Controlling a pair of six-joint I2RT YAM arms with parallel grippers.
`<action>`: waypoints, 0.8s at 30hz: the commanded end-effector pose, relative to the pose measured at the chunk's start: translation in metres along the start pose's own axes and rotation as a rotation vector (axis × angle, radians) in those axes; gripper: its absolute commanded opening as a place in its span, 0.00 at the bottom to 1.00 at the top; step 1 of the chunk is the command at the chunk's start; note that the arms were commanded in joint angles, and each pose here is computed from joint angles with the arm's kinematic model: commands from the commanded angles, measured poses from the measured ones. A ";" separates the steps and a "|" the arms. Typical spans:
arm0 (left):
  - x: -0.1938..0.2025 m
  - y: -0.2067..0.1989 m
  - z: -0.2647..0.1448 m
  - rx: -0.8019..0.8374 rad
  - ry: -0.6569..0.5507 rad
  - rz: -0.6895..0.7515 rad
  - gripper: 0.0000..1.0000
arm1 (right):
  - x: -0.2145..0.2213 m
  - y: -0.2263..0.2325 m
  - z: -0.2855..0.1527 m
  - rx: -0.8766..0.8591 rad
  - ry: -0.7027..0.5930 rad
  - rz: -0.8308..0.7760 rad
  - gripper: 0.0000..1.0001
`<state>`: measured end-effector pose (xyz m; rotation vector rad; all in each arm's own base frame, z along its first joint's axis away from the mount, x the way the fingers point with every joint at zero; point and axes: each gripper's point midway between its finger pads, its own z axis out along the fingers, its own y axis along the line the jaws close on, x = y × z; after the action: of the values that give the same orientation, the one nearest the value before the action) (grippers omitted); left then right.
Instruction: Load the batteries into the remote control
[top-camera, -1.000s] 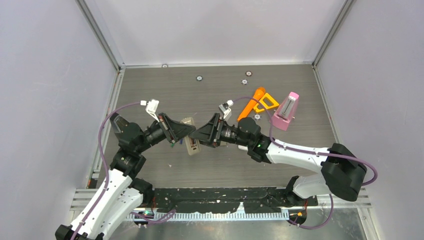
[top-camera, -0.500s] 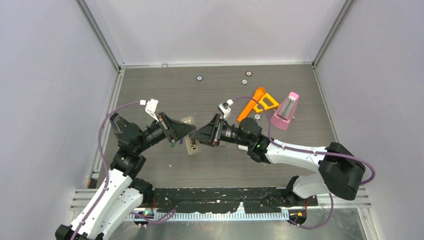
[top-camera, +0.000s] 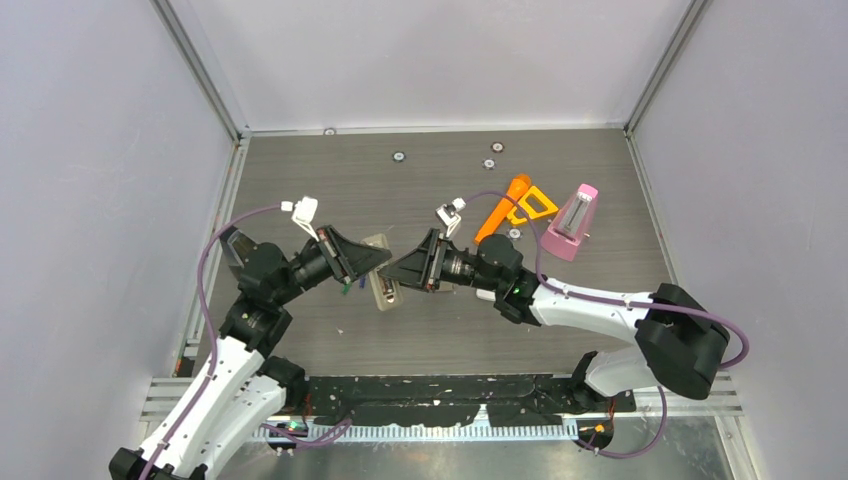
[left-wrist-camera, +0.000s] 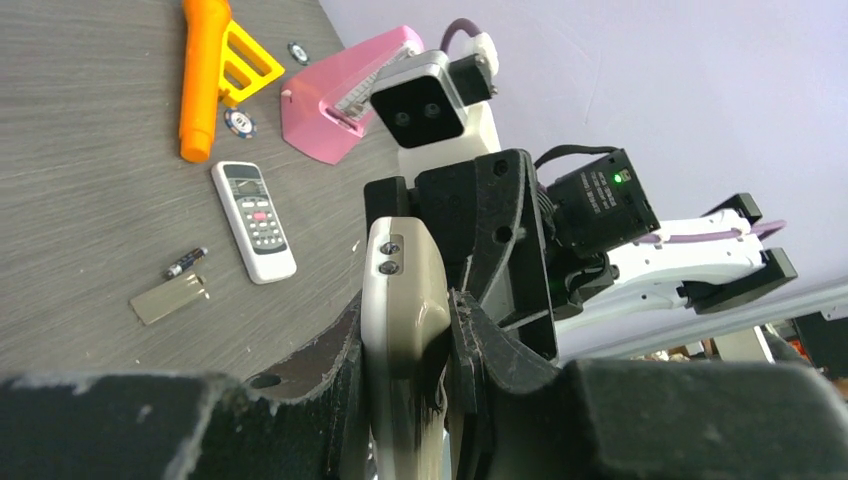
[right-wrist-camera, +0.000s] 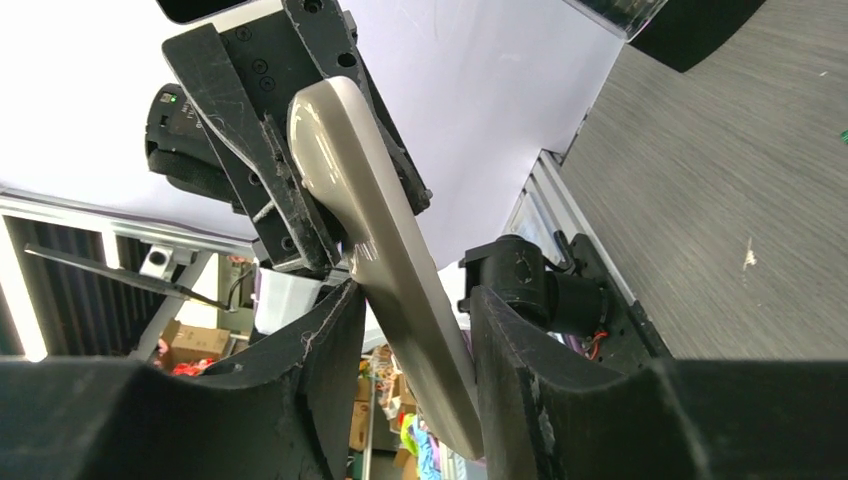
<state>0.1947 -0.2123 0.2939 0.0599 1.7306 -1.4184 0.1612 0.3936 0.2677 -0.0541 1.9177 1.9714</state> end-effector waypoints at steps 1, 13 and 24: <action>-0.019 -0.011 0.002 -0.024 -0.043 -0.014 0.00 | 0.000 0.000 0.001 0.030 0.020 -0.062 0.29; -0.014 -0.007 0.005 -0.112 0.037 -0.156 0.00 | -0.005 0.000 -0.002 0.061 0.001 -0.134 0.22; -0.011 -0.002 0.005 -0.099 0.043 -0.107 0.00 | -0.014 0.030 -0.013 -0.022 -0.066 -0.162 0.71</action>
<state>0.2034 -0.2121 0.2769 -0.1419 1.9574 -1.4087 0.1647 0.3859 0.2681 -0.1240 1.9216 1.8344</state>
